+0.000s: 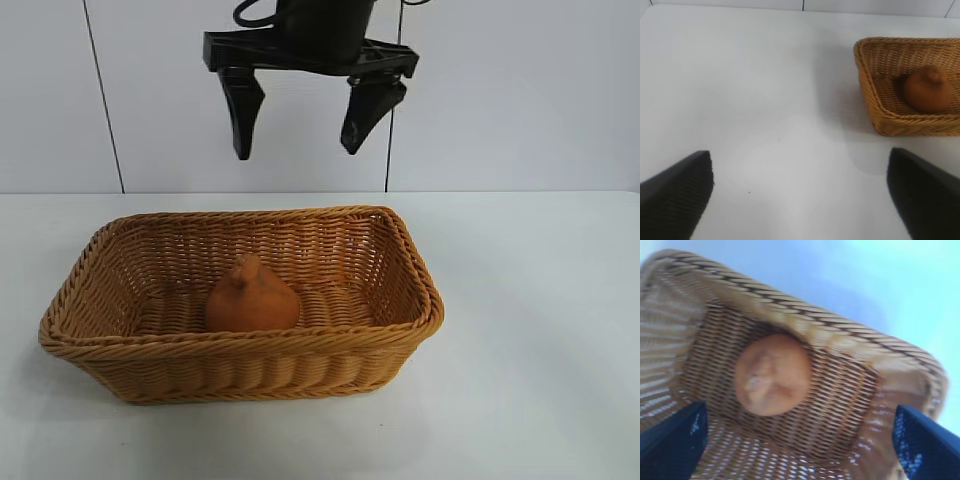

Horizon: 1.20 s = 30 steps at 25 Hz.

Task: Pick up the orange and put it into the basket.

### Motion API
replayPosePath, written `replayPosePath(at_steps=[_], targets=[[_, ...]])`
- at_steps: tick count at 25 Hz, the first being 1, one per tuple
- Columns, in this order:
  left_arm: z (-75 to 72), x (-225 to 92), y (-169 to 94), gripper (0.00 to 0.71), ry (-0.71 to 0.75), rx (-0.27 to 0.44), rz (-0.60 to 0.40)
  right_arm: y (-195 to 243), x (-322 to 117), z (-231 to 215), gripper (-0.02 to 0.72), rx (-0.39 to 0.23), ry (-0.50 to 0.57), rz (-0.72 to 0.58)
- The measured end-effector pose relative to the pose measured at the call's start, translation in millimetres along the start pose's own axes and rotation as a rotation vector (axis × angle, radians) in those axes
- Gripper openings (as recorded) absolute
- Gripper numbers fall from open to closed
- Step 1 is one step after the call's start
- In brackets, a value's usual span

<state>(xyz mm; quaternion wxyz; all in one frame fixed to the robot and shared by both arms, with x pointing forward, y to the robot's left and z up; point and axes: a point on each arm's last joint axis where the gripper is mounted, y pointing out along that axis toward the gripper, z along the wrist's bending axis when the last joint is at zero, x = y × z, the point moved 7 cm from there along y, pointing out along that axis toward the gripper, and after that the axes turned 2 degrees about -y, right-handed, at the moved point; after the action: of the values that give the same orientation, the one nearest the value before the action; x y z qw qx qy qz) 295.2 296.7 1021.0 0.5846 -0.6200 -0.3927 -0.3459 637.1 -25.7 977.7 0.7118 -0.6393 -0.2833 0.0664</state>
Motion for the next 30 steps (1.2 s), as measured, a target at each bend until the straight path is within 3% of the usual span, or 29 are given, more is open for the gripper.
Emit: replayPosePath(at_steps=[8,14,18,22,30], targets=[[0.0,0,0,0.672,0.0,0.0,0.0,-4,-2,-113,0.694,-0.081,0.187,-0.002],[0.0,0,0,0.672,0.0,0.0,0.0,-14,-27,-218,0.694,-0.159,0.364,-0.001],[0.0,0,0,0.672,0.0,0.0,0.0,-21,-45,-261,0.694,-0.189,0.446,0.0],[0.0,0,0,0.672,0.0,0.0,0.0,-21,-57,-273,0.694,-0.194,0.447,0.021],[0.0,0,0,0.672,0.0,0.0,0.0,-24,-127,-236,0.694,-0.146,0.431,0.194]])
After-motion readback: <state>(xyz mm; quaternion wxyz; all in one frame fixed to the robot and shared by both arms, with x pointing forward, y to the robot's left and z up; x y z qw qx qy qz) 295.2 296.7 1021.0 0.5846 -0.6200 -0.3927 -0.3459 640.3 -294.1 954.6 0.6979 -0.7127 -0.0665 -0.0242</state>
